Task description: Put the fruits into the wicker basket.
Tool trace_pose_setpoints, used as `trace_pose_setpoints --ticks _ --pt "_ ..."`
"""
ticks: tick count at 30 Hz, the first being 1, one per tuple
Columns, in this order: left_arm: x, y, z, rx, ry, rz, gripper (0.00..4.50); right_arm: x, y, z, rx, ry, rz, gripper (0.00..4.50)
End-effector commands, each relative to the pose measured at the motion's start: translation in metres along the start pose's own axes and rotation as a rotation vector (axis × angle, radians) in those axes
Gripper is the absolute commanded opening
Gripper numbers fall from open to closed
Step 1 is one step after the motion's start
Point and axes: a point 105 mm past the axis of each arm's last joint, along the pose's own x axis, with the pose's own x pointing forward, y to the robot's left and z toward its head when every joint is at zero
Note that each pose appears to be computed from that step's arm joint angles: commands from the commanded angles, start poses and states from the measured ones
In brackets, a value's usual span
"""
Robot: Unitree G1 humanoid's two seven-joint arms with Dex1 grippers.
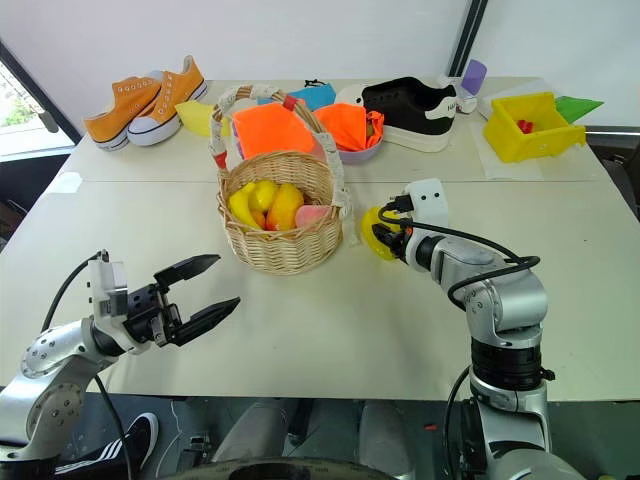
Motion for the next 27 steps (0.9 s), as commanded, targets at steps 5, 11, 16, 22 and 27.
trace_pose_setpoints --ticks 5,11,16,22,27 --pt "-0.005 0.002 0.005 0.025 -0.015 0.007 4.5 -0.069 0.016 0.017 -0.084 -0.142 0.323 1.76" --pt "-0.009 0.013 0.007 0.032 -0.025 0.033 4.5 -0.098 0.055 0.028 -0.131 -0.169 0.602 1.76" --pt "-0.008 0.017 0.014 0.054 -0.026 0.031 4.5 -0.1 0.094 0.059 -0.167 -0.292 0.765 1.76" --pt "-0.007 0.024 0.017 0.061 -0.036 0.063 4.5 -0.057 0.125 0.096 -0.227 -0.42 0.81 1.76" --pt "-0.011 0.035 0.021 0.087 -0.049 0.125 4.5 -0.027 0.164 0.117 -0.304 -0.538 0.803 1.76"
